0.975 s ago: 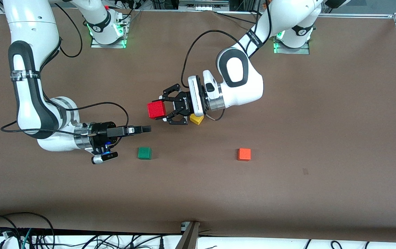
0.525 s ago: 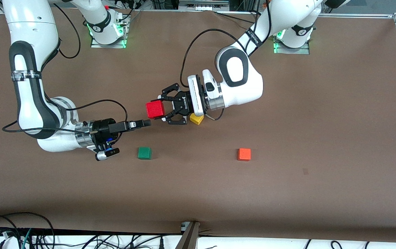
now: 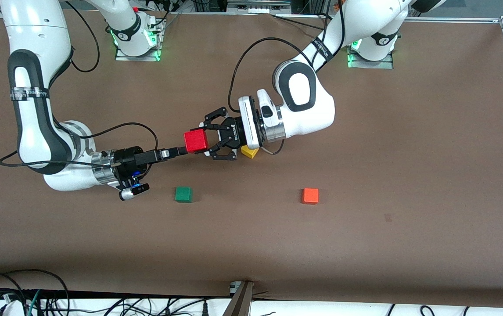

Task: Pass red block to right arm, stack on blue
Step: 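Close the right gripper on the red cube held by the left gripper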

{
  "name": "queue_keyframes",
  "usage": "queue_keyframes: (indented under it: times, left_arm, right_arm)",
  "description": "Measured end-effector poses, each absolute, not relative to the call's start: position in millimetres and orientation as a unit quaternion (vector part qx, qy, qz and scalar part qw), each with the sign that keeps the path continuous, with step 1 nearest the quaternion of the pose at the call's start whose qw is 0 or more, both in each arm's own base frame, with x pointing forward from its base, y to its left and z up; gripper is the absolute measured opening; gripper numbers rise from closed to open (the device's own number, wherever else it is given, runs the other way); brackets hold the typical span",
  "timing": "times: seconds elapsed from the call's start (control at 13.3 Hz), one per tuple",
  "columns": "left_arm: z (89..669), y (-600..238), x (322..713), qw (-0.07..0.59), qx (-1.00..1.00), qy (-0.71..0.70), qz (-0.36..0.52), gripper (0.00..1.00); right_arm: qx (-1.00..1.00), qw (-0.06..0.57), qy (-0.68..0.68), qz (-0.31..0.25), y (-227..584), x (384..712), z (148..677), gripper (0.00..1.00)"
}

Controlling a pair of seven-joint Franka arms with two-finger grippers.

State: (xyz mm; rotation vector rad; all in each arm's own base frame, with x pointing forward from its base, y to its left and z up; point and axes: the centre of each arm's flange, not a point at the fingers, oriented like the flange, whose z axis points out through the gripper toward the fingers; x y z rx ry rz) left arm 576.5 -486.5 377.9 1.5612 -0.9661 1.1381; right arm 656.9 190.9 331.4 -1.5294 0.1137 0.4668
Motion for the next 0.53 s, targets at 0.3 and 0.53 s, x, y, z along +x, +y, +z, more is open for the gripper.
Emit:
queue_keyframes:
  times: [0.3,0.53]
  left_arm:
    - [378,-492,582,0.474,0.634,-0.390,0.470,0.56]
    - [376,-499,588,0.476,0.632,-0.386,0.475,0.56]
  right_arm:
    - [-0.686,0.695,0.052,0.210,191,657,335,1.00]
    - [-0.688,0.693,0.054,0.208,192,657,336,0.99]
